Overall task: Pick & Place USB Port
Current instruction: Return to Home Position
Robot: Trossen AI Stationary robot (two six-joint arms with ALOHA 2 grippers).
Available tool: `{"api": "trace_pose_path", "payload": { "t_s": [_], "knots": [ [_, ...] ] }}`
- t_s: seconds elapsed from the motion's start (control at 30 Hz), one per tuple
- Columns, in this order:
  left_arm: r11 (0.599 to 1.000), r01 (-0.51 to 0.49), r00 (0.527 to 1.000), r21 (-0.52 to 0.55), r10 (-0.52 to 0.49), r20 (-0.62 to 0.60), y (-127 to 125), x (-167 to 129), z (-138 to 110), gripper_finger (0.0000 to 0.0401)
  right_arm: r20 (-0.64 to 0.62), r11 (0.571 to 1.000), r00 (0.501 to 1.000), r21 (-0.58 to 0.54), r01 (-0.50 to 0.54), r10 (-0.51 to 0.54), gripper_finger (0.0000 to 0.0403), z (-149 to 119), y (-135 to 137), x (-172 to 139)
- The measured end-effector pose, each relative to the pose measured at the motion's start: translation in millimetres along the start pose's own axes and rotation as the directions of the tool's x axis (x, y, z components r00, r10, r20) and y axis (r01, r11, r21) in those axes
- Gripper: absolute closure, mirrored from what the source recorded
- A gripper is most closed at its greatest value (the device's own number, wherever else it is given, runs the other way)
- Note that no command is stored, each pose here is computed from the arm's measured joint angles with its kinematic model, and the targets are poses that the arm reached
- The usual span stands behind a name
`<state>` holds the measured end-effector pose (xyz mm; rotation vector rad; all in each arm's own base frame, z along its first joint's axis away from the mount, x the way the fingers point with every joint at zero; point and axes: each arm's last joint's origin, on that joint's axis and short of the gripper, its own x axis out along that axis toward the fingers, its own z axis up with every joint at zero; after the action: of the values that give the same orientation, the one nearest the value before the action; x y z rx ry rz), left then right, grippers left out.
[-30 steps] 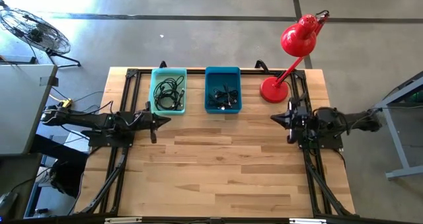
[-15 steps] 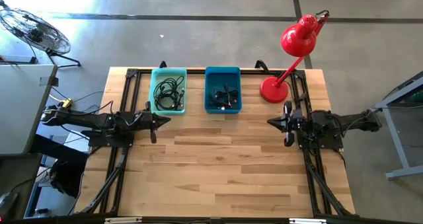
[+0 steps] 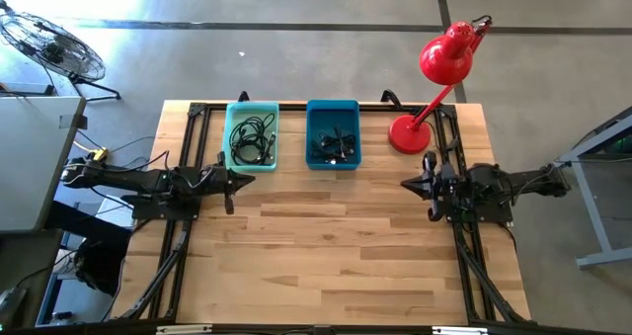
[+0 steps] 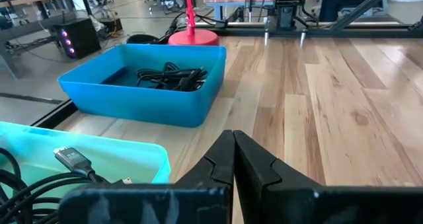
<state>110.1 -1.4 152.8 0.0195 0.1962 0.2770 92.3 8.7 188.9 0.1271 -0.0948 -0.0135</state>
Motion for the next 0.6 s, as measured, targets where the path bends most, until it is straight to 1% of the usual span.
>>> {"api": "trace_pose_path", "payload": {
  "t_s": [0.17, 0.47, 0.53, 0.6],
  "knots": [
    [1.0, -0.001, 1.0, 0.0, 0.001, 0.0, 0, 0, 0, 0.0401, 0.003, 1.0, 1.0, -0.015, -0.001, 0.001, 0.0403, 0, 0, 0],
    [1.0, -0.001, 1.0, -0.003, 0.001, 0.0, 0, 0, 0, 0.0401, 0.007, 1.0, 1.0, 0.01, -0.016, 0.016, 0.0403, 0, 0, 0],
    [1.0, -0.001, 1.0, -0.003, 0.001, 0.0, 0, 0, 0, 0.0401, 0.059, 1.0, 0.998, 0.019, -0.024, 0.023, 0.0403, -6, 0, 2],
    [1.0, -0.001, 1.0, -0.002, 0.001, -0.002, 0, 0, 0, 0.0401, 0.041, 1.0, 0.999, 0.017, -0.018, 0.018, 0.0403, -10, 0, 3]
  ]
}}
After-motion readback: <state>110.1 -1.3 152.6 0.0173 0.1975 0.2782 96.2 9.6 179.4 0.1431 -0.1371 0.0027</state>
